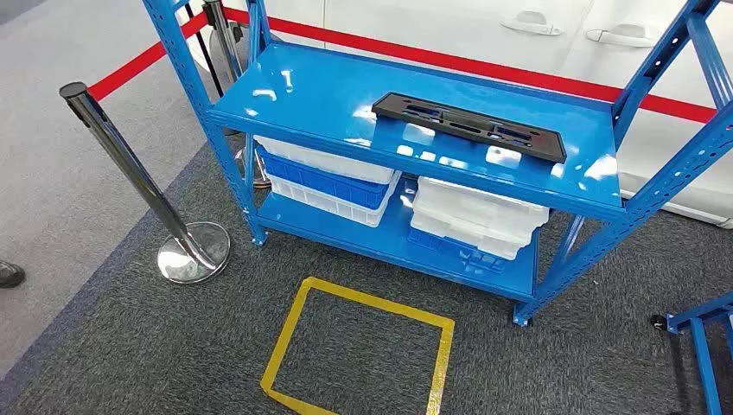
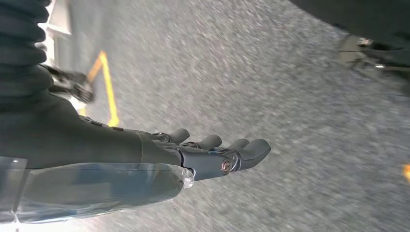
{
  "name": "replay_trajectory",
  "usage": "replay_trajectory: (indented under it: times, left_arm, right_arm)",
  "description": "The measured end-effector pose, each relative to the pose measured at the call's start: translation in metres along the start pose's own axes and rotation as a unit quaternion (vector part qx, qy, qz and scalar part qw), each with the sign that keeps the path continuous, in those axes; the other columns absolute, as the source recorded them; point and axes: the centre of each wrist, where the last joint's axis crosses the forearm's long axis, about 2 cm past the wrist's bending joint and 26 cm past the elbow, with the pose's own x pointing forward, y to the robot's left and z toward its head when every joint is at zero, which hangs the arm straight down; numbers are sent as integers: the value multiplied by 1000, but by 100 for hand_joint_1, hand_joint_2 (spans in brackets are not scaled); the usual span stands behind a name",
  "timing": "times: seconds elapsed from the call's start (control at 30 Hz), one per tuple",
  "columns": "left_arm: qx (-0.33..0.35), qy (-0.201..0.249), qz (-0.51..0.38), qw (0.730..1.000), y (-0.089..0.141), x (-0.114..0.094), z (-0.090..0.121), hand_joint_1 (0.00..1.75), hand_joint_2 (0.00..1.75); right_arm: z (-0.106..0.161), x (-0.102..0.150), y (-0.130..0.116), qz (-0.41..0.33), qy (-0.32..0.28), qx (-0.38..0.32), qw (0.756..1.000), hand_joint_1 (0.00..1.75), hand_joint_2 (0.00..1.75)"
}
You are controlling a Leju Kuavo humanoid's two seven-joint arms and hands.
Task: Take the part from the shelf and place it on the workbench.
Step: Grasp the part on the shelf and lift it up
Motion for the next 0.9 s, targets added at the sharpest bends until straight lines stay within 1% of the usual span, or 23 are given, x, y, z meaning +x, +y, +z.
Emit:
replay_trajectory:
  times: [0.07,0.17,0.23,0.3,0.37,0.5,0.63,0.77,0.9]
  left_arm:
    - [-3,-2,8,1000,0,-2,1,0,0]
    - [-11,-9,35,999,-2,-8,1,0,0]
    - [-14,-13,54,998,-6,-11,1,0,0]
    - [-16,-17,68,997,-10,-13,0,0,0]
    - [-16,-21,80,996,-13,-15,-1,0,0]
    - [-14,-27,100,995,-20,-16,-4,0,0]
    - [-14,-32,117,992,-28,-17,-7,0,0]
    - [-12,-39,136,990,-37,-17,-10,0,0]
    - [-12,-44,153,987,-46,-18,-14,0,0]
  right_arm:
    - [0,-1,-1,4,-15,0,1000,0,0]
    - [0,-1,-4,11,-67,-2,998,0,0]
    - [0,6,-7,12,-106,-4,994,0,0]
    - [-2,18,-7,14,-145,6,989,0,0]
    - [-3,32,-2,16,-180,29,983,0,0]
    - [-3,55,11,3,-233,73,970,0,0]
    - [-1,72,17,-8,-281,108,954,0,0]
    - [3,93,21,-18,-335,141,932,0,0]
    - [10,114,19,-22,-391,164,905,0,0]
